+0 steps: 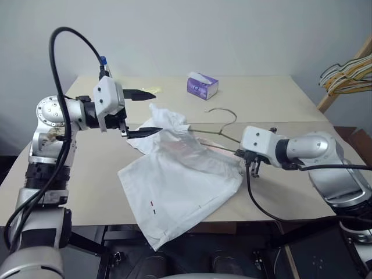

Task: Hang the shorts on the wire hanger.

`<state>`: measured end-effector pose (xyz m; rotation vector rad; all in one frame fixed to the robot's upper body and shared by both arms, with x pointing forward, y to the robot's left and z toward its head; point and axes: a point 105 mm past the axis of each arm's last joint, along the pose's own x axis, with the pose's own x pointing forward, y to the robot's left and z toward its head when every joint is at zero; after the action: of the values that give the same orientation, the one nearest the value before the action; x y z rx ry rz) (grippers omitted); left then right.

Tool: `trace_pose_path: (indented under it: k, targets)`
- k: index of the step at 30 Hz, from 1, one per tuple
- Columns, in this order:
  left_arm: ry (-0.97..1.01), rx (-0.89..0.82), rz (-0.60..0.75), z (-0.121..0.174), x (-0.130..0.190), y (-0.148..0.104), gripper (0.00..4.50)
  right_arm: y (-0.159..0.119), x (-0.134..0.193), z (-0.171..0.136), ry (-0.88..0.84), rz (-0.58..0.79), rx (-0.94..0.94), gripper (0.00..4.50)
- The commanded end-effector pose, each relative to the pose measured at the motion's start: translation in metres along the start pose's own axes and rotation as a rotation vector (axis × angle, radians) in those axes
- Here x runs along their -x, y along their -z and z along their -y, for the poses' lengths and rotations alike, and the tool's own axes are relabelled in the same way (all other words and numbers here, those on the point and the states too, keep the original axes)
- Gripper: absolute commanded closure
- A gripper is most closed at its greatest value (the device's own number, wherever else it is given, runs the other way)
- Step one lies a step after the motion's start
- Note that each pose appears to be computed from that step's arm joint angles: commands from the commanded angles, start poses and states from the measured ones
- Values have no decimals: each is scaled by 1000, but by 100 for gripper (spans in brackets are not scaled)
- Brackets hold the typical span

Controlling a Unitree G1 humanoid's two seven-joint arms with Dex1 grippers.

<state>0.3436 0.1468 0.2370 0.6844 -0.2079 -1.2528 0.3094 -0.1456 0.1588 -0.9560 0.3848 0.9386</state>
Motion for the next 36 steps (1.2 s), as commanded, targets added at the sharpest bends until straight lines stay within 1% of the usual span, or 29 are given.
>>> trace_pose_path:
  k: [1, 4, 7, 9, 11, 13, 14, 15, 18, 24, 25, 26, 27, 30, 33, 36]
  targets:
    - [137, -47, -30, 13, -13, 6, 2, -15, 7, 0, -16, 24, 52, 450]
    - [218, -98, -88, 26, -22, 22, 2, -20, 7, -2, -41, 32, 64, 450]
    - [276, -82, -103, 32, -28, 30, 2, -25, 7, -3, -58, 35, 61, 450]
    - [339, -94, -134, 40, -29, 37, 2, -28, 7, -3, -73, 46, 48, 450]
    - [344, -114, -174, 42, -33, 46, 2, -30, 7, -3, -80, 52, 43, 450]
    - [314, -98, -179, 40, -39, 51, 43, -34, 9, -3, -96, 73, 33, 450]
    - [302, -84, -159, 40, -42, 50, 62, -36, 10, -4, -99, 80, 32, 450]
    - [295, -74, -142, 39, -43, 49, 90, -37, 10, -4, -101, 84, 32, 450]
    - [275, -50, -103, 37, -46, 44, 187, -39, 12, -5, -114, 92, 25, 450]
    - [281, -30, -79, 37, -45, 41, 372, -36, 11, -6, -120, 83, 16, 450]
    - [283, -22, -71, 37, -45, 39, 410, -37, 11, -6, -125, 91, 27, 450]
    - [286, -6, -56, 37, -44, 37, 439, -37, 11, -8, -132, 104, 49, 450]
    - [287, 12, -42, 37, -44, 35, 448, -38, 11, -9, -137, 115, 62, 450]
    - [278, 60, -8, 36, -44, 29, 448, -38, 11, -9, -133, 137, 69, 450]
    - [300, 88, 4, 39, -39, 26, 450, -34, 13, -7, -118, 135, 56, 369]
    - [270, 120, -20, 40, -32, 32, 450, -23, 24, 8, -38, 123, -9, 271]
